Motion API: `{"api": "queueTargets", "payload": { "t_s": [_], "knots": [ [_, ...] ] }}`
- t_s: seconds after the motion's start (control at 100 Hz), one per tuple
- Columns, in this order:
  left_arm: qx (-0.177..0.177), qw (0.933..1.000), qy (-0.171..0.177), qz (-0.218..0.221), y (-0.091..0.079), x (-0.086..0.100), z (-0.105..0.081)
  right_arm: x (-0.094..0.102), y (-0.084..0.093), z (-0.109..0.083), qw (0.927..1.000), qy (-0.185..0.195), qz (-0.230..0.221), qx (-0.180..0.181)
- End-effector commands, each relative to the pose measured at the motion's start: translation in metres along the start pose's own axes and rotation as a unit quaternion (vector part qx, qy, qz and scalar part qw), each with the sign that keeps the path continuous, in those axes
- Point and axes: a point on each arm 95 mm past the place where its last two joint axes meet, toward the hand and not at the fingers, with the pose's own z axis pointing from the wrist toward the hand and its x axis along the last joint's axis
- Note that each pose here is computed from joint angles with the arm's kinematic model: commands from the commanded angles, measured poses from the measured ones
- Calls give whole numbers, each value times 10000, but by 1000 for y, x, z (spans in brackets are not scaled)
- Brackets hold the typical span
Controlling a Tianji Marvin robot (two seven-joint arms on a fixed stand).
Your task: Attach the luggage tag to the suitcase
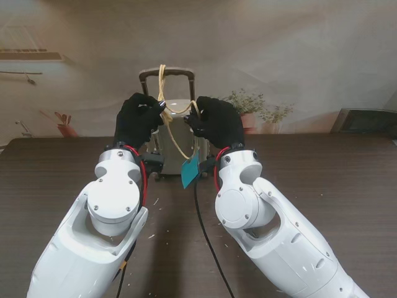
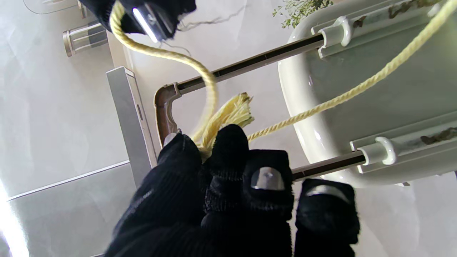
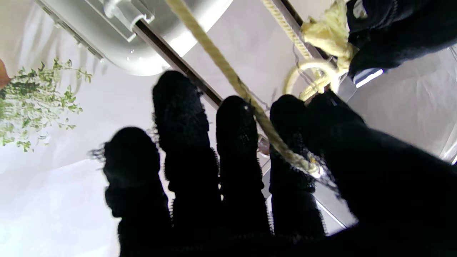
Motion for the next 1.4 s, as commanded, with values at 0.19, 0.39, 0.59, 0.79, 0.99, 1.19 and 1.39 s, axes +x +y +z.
{"api": "queueTargets", "payload": {
  "t_s": [0.19,0.39,0.59,0.79,0.99,1.19,1.39],
  "knots": [
    [-55,10000,33,-43,-2,5,0,1,-9,-5,9969,-73,261,736],
    [-60,10000,52,-18,-2,5,3,-1,-8,-9,9961,28,103,876],
    [-62,10000,43,-44,-2,5,3,-8,-1,-13,9949,110,-232,980],
    [-54,10000,63,-36,-3,5,4,-16,5,-20,9916,49,-451,1215],
    [-67,9999,66,-35,-3,4,4,-27,9,-23,9919,-115,-497,1160],
    [-98,9999,75,-42,-2,3,5,-31,10,-26,9929,-124,-636,1001],
    [-104,9999,84,-35,-2,3,4,-30,8,-25,9939,-211,-470,974]
  ]
}}
